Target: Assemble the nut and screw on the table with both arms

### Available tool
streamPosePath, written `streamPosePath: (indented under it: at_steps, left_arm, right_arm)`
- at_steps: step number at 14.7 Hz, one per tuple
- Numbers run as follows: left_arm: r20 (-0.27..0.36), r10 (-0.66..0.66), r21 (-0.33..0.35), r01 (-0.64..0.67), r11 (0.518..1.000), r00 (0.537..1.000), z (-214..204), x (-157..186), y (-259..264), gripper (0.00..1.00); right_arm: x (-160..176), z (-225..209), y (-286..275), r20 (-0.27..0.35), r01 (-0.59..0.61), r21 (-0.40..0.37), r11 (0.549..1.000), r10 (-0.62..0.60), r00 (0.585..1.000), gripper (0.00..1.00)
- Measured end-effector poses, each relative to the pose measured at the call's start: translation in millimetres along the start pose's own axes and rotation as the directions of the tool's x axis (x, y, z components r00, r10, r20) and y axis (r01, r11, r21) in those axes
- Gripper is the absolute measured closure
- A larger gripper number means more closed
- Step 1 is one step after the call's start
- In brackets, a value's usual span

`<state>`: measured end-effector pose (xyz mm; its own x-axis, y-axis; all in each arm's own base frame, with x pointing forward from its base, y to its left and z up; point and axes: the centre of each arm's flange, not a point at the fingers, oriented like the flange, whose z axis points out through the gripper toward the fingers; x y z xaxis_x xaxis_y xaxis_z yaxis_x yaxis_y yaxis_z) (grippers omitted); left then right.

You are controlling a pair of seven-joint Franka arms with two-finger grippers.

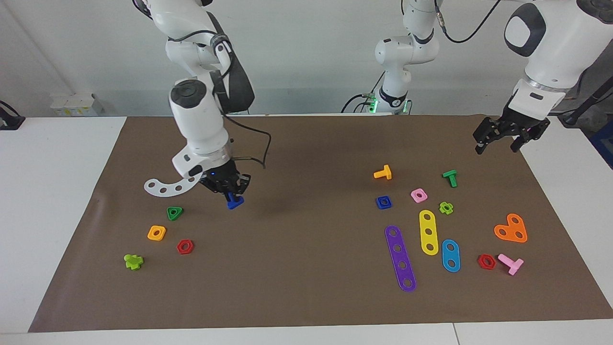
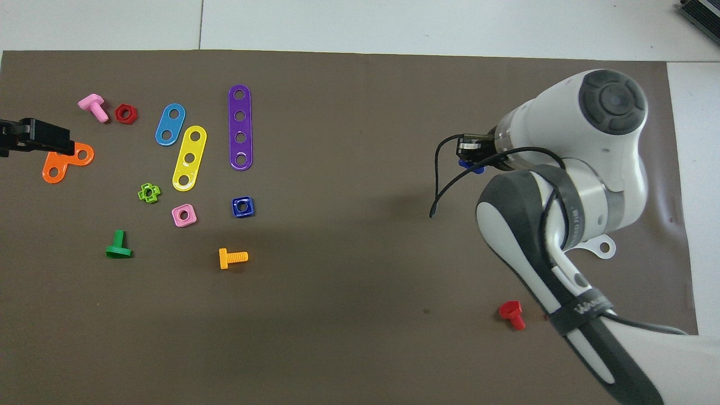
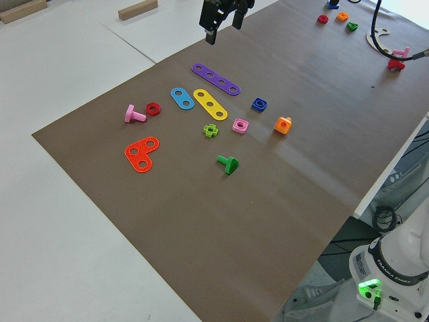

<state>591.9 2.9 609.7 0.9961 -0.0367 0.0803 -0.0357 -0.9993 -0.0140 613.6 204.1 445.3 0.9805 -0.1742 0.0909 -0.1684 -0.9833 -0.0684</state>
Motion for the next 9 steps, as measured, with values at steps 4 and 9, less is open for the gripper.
streamPosePath:
  at_steps: [4,9]
  left_arm:
    - [0.006,-0.003,0.0,0.003,1.0,1.0,2.7,-0.8,-1.8,0.0]
    - [0.036,-0.001,0.0,0.001,1.0,0.999,20.7,-11.4,-0.5,0.0]
  right_arm:
    - [-48.9,40.1,-96.7,-0.036,-0.074,0.005,0.997,0.074,0.997,0.81]
    - [-78.6,91.5,-140.5,-0.05,-0.105,-0.01,0.994,0.104,0.993,0.81]
